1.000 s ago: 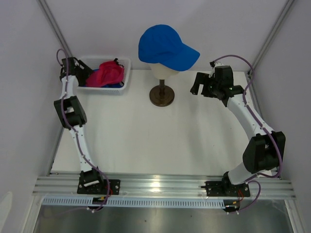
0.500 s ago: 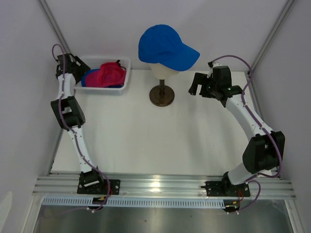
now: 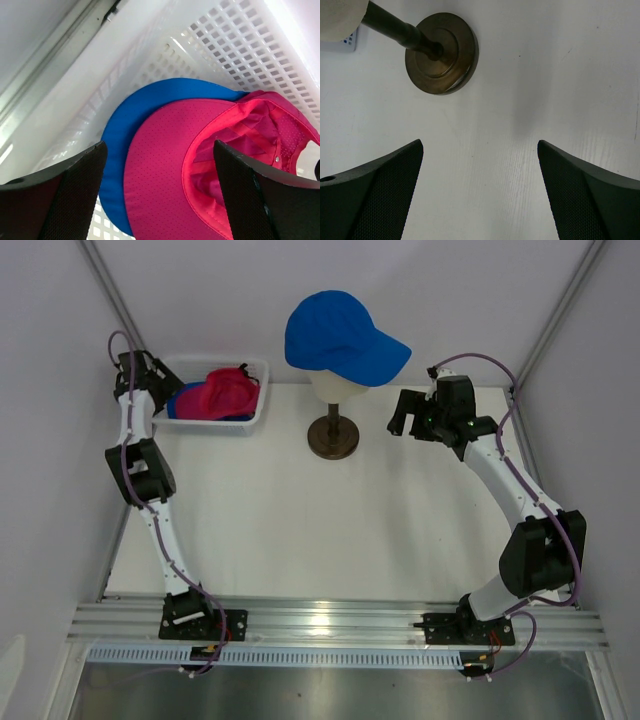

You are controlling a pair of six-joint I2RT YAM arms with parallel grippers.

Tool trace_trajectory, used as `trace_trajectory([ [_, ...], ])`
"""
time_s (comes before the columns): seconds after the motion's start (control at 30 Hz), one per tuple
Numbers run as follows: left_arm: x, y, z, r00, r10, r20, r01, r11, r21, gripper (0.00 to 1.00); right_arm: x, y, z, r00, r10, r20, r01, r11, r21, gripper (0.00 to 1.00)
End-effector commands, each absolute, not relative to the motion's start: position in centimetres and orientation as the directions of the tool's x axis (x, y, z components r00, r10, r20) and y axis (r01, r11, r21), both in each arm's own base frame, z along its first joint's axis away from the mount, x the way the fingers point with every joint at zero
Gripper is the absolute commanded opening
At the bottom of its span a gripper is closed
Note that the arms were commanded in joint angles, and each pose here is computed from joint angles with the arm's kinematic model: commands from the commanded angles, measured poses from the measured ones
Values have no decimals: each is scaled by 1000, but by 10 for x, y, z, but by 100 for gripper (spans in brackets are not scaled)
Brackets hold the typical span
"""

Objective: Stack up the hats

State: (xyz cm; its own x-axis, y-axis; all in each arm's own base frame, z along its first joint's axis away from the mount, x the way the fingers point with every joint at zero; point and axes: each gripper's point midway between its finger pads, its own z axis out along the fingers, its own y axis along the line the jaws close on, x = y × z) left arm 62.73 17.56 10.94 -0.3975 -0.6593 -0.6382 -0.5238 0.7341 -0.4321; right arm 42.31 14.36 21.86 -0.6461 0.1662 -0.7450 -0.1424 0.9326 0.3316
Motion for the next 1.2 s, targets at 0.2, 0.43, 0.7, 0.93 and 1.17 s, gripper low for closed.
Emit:
trace_trajectory([
  [0.2, 637, 186, 118, -395, -667, -632, -472, 737, -483, 94, 433, 149, 234, -608, 182, -773, -158, 926, 342, 100],
  [0.43, 636, 147, 87, -473, -742, -475, -438, 666, -604, 91, 436, 153, 230, -622, 163, -766, -169, 927, 335, 100],
  [0.7, 641, 131, 86, -488, -740, -464, -407, 663, -628, 86, 432, 151, 229, -625, 161, -764, -163, 930, 330, 100],
  [0.93, 648, 122, 87, -485, -748, -452, -372, 645, -668, 61, 432, 150, 229, -623, 160, -766, -160, 932, 324, 100],
  [1.17, 657, 110, 93, -479, -742, -469, -323, 646, -692, 37, 433, 149, 230, -619, 160, -769, -157, 934, 321, 99],
])
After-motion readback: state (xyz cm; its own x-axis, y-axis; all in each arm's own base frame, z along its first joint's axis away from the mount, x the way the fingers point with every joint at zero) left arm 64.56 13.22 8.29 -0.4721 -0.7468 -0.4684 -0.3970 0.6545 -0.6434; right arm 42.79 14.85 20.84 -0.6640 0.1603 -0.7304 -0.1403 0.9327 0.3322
